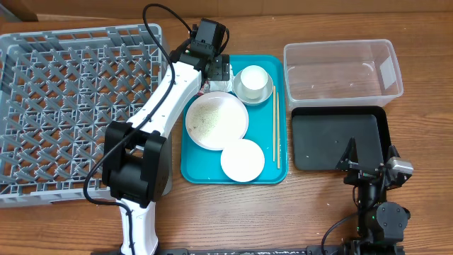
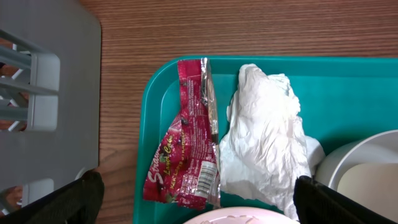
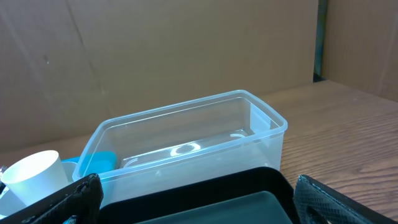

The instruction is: Sort waste into correct bins and load items into the dishwasher

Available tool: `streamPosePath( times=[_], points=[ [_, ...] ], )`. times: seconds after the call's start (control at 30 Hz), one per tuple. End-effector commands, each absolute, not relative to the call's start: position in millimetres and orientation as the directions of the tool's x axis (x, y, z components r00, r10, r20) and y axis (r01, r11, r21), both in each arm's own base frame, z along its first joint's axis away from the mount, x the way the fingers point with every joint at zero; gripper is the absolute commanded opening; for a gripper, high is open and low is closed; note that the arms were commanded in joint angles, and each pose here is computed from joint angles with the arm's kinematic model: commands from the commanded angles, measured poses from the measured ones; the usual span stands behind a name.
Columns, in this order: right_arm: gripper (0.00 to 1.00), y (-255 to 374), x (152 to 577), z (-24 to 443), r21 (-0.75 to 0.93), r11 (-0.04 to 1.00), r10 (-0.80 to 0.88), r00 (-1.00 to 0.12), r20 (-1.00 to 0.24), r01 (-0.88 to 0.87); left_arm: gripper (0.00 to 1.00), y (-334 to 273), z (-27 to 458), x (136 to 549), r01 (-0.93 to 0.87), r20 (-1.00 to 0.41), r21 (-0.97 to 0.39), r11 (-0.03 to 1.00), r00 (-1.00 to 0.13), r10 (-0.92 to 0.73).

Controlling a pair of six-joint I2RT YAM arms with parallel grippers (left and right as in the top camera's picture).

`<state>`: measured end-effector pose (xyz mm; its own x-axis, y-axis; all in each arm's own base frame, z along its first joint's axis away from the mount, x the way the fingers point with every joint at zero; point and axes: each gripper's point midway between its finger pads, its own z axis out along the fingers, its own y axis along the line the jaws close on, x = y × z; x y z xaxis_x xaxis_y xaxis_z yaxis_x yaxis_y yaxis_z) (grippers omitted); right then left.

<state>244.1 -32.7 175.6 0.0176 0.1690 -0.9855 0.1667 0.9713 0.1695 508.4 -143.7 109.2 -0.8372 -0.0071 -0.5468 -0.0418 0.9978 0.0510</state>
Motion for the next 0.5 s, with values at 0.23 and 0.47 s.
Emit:
streamPosePath(
  times=[0.23,0.47],
  points=[
    [1.0,-34,244,173,0.172,0.97,0.17,0.022,-0.985,0.175,1.0,-142,114,510,-0.041,-0.542,0.035,0.999,-0.84,-0.016],
    [1.0,-34,244,173,0.172,0.97,0.17,0.022,-0.985,0.175,1.0,-149,113,508,-0.019,-0.529,-0.001,1.0,-0.849,-0.016]
  ],
)
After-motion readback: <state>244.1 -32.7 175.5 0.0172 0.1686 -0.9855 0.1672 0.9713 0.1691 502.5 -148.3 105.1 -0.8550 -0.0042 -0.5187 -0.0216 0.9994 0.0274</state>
